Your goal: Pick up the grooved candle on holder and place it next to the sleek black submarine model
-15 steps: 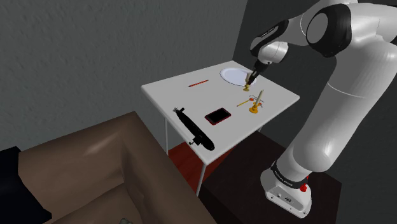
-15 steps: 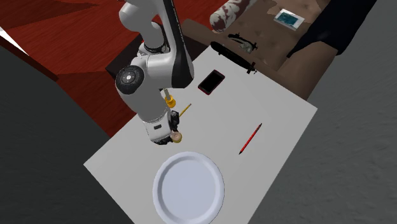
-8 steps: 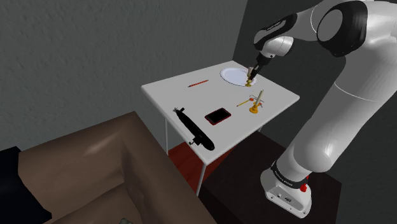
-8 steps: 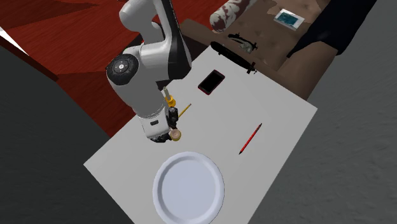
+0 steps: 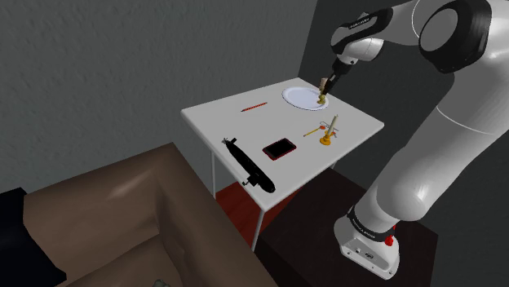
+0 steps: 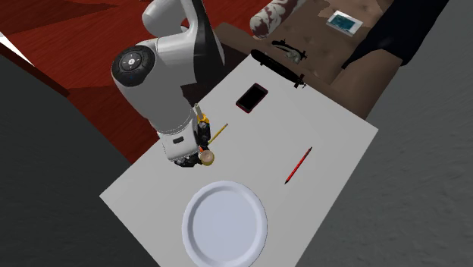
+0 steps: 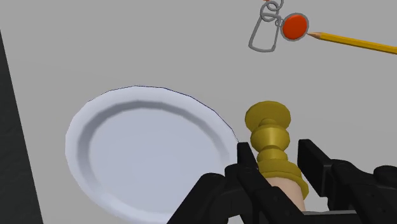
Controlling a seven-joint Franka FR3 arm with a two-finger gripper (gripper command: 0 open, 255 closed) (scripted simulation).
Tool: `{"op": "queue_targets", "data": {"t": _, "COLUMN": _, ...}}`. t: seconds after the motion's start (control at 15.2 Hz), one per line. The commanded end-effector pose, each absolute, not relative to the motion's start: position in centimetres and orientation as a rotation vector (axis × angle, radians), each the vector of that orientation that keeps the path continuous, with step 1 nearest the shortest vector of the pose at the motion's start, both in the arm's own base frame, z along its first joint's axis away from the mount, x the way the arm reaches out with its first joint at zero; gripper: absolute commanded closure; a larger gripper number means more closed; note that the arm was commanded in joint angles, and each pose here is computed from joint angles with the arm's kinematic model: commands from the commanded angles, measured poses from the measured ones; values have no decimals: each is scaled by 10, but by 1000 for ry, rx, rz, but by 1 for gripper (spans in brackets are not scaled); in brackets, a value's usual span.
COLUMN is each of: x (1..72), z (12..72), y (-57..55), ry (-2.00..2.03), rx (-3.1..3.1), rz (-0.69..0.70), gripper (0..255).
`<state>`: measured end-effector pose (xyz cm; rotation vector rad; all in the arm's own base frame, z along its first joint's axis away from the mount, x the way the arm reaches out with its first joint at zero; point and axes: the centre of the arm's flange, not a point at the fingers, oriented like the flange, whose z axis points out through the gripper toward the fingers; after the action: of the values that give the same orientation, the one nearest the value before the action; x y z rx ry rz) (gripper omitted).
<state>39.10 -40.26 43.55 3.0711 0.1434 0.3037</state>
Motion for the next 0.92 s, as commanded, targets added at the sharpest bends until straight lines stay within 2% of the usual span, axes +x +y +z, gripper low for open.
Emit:
{"op": "queue_targets", "data": {"t": 0.0, "x": 391, "z": 446, "y": -402, "ry": 143, "rx": 3071, "rz": 303, "gripper": 255}}
{"op": "queue_targets", "data": {"t": 0.86, "x": 391, "z": 515, "y": -402, "ry": 143, "rx": 3071, "rz": 303, "gripper": 255}}
